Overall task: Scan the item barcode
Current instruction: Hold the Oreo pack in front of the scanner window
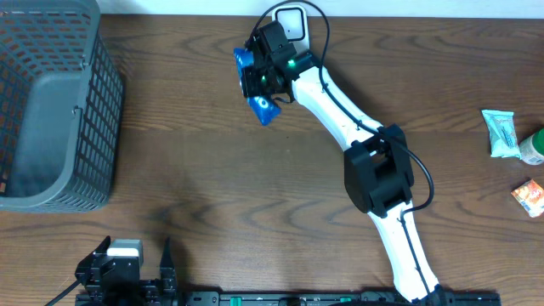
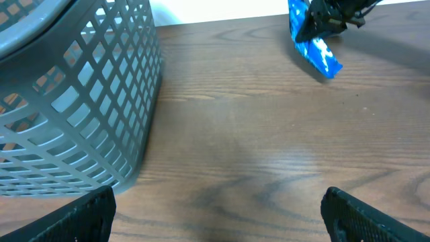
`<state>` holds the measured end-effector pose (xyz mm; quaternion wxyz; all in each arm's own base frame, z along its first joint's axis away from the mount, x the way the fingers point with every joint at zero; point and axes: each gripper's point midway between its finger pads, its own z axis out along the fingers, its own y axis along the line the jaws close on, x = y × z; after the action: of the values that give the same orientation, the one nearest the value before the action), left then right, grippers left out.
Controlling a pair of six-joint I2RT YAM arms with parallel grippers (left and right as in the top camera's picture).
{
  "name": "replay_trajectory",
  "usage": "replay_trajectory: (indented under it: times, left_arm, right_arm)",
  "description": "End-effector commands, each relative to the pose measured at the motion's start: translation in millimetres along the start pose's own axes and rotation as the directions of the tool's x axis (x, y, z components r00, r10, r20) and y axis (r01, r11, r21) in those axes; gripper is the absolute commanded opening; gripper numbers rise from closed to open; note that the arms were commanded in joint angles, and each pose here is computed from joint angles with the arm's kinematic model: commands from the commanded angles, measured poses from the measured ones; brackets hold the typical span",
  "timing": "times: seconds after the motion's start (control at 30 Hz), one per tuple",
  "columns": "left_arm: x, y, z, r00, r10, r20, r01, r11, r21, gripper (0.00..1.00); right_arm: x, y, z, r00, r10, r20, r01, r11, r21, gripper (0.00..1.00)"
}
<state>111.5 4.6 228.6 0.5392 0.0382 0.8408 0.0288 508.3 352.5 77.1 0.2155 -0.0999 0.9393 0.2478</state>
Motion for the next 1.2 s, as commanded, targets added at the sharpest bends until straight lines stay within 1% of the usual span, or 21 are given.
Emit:
replay_trajectory:
  times: [0.0,0.1,0.17,0.27,0.33,0.37,0.47,0.53,0.73,0.97,1.07,1.17]
  left_arm:
    - [0.1,-1.7,-1.0,1.000,0.007,0.005,-0.007,1.000,0.009,0.98]
    - [0.1,-1.7,-1.0,1.000,0.007,0.005,-0.007,1.000,0.009,0.98]
    - [0.1,-1.7,-1.0,1.000,0.007,0.005,-0.007,1.000,0.009,0.98]
    - [0.0,-1.6,-1.1,1.000,0.007,0.005,-0.007,1.000,0.009,0.98]
    - [0.0,-1.6,-1.1,1.000,0.008,0.005,-0.008,1.000,0.009,0.98]
    - [0.0,-1.6,-1.1,1.000,0.007,0.005,-0.007,1.000,0.009,0.98]
    - [0.1,-1.7,-1.0,1.000,0.008,0.005,-0.008,1.000,0.009,0.98]
    - [0.0,-1.6,-1.1,1.000,0.007,0.005,-0.007,1.000,0.009,0.98]
    - [0.1,-1.7,-1.0,1.000,0.007,0.005,-0.007,1.000,0.009,0.98]
    - [0.0,-1.6,-1.1,1.000,0.007,0.005,-0.007,1.000,0.009,0.98]
    - [0.1,-1.7,-1.0,1.000,0.007,0.005,-0.007,1.000,0.009,0.98]
    - [0.1,-1.7,-1.0,1.000,0.008,0.005,-0.008,1.000,0.009,0.98]
  right_arm:
    - [-44.8,-21.4,-16.7,0.976,0.137,0.172,-0.149,0.987,0.060,0.01]
    - [-71.0,-34.0,-24.0,0.917,0.280,0.283,-0.300,0.953,0.032,0.01]
    - [-87.1,-44.0,-28.0,0.844,0.400,0.358,-0.425,0.905,-0.007,0.01]
    - [-109.5,-50.2,-28.9,0.703,0.561,0.437,-0.570,0.812,-0.127,0.01]
    - [-121.3,-49.2,-24.7,0.618,0.652,0.439,-0.623,0.747,-0.232,0.01]
    - [-123.9,-50.1,-19.9,0.563,0.709,0.426,-0.662,0.695,-0.282,0.01]
    - [-127.7,-54.1,-3.2,0.444,0.811,0.381,-0.720,0.576,-0.386,0.01]
    - [-130.8,-53.3,5.3,0.418,0.827,0.377,-0.712,0.555,-0.429,0.02]
    - [-134.1,-66.1,1.9,0.328,0.824,0.462,-0.732,0.531,-0.427,0.02]
    - [-132.5,-84.8,1.8,0.194,0.898,0.396,-0.796,0.380,-0.471,0.02]
    - [-130.3,-85.9,3.0,0.178,0.905,0.387,-0.806,0.360,-0.470,0.02]
    - [-129.9,-85.5,3.5,0.184,0.906,0.382,-0.807,0.361,-0.467,0.01]
